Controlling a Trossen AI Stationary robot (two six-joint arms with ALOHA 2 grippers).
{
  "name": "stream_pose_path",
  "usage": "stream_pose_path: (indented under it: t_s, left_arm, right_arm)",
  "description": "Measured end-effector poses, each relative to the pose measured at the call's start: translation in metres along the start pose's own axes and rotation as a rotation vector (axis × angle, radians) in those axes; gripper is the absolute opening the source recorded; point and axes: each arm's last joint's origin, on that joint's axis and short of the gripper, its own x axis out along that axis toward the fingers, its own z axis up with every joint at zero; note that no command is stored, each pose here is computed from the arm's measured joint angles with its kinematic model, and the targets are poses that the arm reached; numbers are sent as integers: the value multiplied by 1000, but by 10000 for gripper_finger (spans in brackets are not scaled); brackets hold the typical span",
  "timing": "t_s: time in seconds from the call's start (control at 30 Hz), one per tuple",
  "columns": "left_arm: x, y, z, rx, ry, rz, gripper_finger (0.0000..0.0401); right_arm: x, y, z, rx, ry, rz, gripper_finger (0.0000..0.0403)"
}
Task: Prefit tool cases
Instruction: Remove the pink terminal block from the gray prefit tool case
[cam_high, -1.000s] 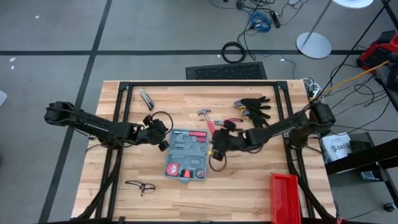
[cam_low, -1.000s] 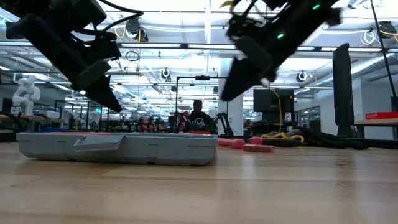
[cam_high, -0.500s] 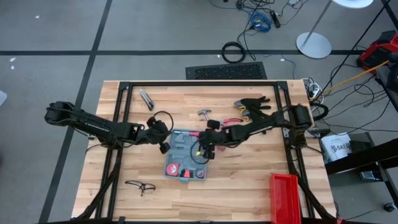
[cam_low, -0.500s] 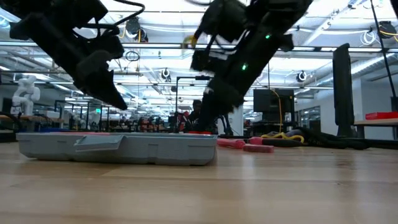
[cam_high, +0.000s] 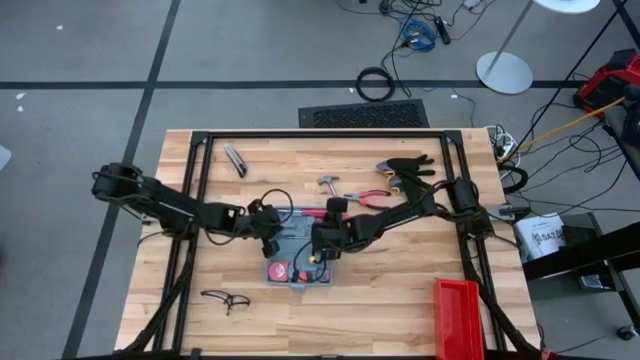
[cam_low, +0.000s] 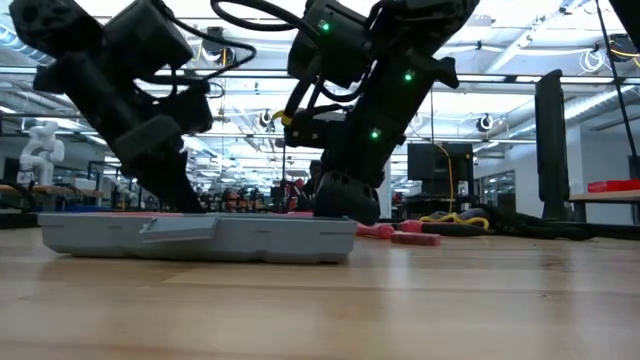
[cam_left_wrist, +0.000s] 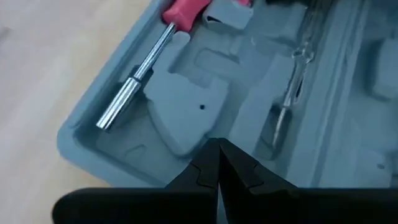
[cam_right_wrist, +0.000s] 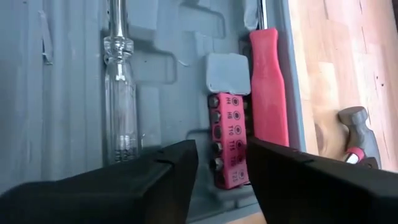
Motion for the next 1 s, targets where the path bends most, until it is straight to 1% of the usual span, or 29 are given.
stream_pose_path:
  t_s: [0.07,0.2,0.27,0.4,0.53,0.6,0.7,0.83,1.0]
  left_arm:
    - [3,0,-1,1,7,1,8]
    - [5,-1,-2,0,8,-5,8]
    - [5,-1,-2,0,9,-8,8]
    - [5,-1,-2,1,13,-12,8]
    - [5,-1,-2,2,15,-13,8]
    - [5,-1,-2,2,16,-14,8]
    - [5,-1,-2,2,17,-15,8]
    - [5,-2,-2,3,23,-34,8]
    - [5,-3,-2,26,31,-67,8]
  right_arm:
    - [-1,1,-1,4,2,-5,92]
    - [-1,0,-1,19,5,-13,21]
    - [-1,1,-1,34,-1,-22,10]
    - [-5,6,0,61,-27,-56,2]
    - [-10,14,0,84,-49,-96,1]
    - [-11,13,0,94,-51,-110,1]
    - [-10,13,0,92,-44,-74,1]
    - [-5,4,1,141,-19,4,6]
    - [-1,-2,0,150,4,27,39]
